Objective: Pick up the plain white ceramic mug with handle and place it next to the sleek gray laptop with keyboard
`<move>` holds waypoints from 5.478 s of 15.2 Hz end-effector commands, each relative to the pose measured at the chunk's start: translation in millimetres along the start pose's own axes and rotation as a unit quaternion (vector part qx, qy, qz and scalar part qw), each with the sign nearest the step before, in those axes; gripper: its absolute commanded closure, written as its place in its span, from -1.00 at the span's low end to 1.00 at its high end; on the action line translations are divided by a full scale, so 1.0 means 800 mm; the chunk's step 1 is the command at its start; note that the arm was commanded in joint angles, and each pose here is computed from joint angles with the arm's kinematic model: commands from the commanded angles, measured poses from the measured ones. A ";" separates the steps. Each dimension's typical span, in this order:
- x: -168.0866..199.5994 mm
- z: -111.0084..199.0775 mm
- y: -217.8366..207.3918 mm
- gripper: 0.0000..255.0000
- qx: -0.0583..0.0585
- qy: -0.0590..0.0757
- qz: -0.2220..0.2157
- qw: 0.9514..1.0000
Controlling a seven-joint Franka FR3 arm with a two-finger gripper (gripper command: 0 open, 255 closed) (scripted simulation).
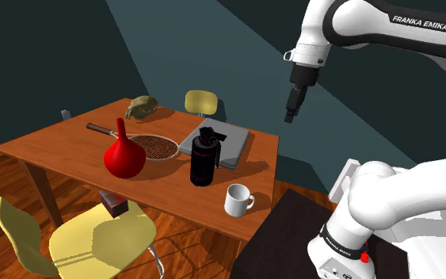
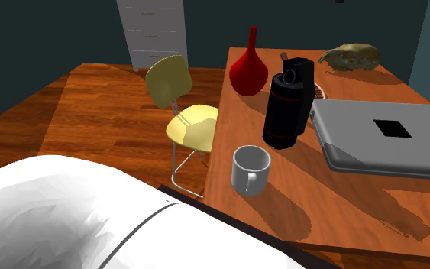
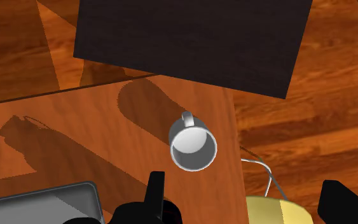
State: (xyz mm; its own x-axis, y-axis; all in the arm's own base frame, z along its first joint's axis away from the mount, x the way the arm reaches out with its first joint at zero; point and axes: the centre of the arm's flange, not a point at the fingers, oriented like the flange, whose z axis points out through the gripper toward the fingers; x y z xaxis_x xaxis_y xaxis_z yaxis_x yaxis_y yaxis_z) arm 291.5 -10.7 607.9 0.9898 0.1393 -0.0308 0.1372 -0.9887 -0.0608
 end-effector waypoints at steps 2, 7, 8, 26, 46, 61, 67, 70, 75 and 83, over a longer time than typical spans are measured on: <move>0.004 0.016 -0.004 -1.00 -0.001 0.001 0.003 1.000; 0.027 0.093 -0.020 -1.00 -0.006 0.005 0.020 1.000; 0.031 0.109 -0.024 -1.00 -0.007 0.005 0.023 1.000; 0.121 0.388 -0.070 -1.00 -0.025 0.019 0.083 0.996; 0.146 0.504 -0.075 -1.00 -0.029 0.022 0.097 0.995; 0.145 0.471 -0.077 1.00 -0.029 0.022 0.097 0.995; 0.144 0.432 -0.079 1.00 -0.029 0.022 0.097 0.995; 0.143 0.412 -0.081 1.00 -0.029 0.022 0.097 0.995; 0.142 0.379 -0.083 1.00 -0.029 0.022 0.097 0.995; 0.141 0.327 -0.086 1.00 -0.029 0.022 0.097 0.995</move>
State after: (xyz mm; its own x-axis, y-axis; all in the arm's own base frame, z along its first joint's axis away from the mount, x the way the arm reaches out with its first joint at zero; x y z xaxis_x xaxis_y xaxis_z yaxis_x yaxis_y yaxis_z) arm 383.6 88.1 342.5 0.9984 -0.0561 0.0084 -0.0561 -0.9984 0.0005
